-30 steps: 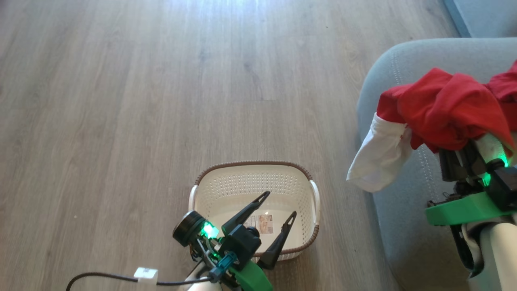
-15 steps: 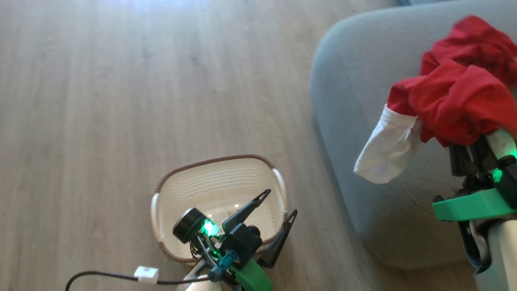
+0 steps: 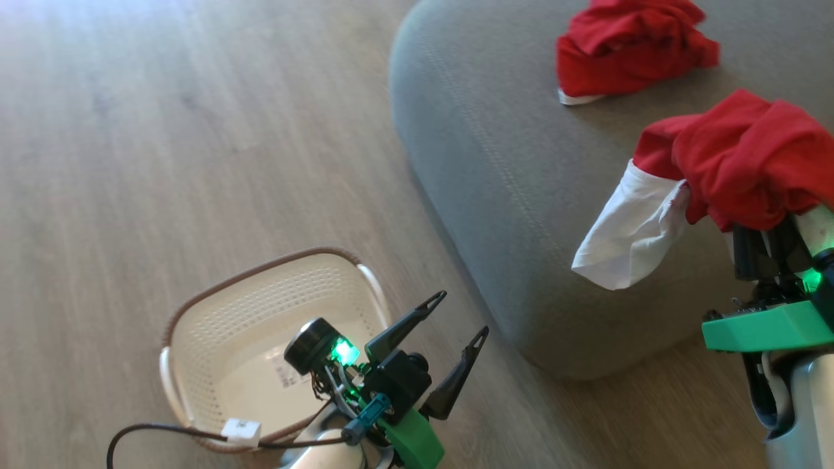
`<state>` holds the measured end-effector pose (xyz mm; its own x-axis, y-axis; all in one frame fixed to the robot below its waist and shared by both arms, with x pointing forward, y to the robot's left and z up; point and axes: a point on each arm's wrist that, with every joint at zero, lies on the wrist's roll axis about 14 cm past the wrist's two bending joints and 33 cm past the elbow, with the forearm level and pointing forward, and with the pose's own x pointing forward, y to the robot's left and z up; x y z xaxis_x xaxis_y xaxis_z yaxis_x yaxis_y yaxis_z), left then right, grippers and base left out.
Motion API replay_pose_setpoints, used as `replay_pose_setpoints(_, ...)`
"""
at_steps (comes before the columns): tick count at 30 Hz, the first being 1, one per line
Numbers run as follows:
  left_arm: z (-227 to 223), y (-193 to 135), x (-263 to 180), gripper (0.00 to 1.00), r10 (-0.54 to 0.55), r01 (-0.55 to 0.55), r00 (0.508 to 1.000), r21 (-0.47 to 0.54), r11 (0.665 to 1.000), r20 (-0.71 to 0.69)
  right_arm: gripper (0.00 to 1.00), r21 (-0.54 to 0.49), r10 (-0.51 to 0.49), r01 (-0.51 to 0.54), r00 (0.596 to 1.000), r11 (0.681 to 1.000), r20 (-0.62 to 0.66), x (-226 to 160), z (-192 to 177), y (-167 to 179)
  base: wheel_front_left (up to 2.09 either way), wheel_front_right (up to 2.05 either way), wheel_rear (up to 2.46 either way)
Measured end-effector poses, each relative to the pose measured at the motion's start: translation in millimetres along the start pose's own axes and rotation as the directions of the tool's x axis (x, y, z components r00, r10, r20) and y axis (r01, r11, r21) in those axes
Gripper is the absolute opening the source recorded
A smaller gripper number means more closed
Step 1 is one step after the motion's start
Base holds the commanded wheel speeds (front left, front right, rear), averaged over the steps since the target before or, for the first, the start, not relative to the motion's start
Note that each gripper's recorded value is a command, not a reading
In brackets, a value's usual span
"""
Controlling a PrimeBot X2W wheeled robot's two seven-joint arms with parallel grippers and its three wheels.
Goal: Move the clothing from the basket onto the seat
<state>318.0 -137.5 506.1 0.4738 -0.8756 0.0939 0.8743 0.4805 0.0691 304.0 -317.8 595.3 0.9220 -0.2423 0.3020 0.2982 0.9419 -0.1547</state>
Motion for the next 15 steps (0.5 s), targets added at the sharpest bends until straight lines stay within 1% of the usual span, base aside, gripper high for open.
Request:
replay_pose_setpoints(4, -2, -9, 9, 1.00, -0.045, 0.045, 0.999, -0.015, 0.999, 0.006, 0.00, -0.019, -0.041, 0.040, 0.999, 0.999, -0.018, -8, -2, -13, 0.00, 0.00, 0.00)
replay_pose_setpoints(9, -8, -13, 12, 1.00, -0.069, 0.069, 0.998, -0.032, 0.997, 0.000, 0.00, -0.017, -0.080, 0.079, 0.996, 0.997, -0.034, -9, -6, -22, 0.00, 0.00, 0.00)
replay_pose_setpoints(15, -24, -10, 10, 1.00, -0.097, 0.096, 0.995, -0.032, 0.995, -0.026, 0.00, -0.045, -0.097, 0.097, 0.995, 0.994, 0.004, 23, -1, -31, 0.00, 0.00, 0.00)
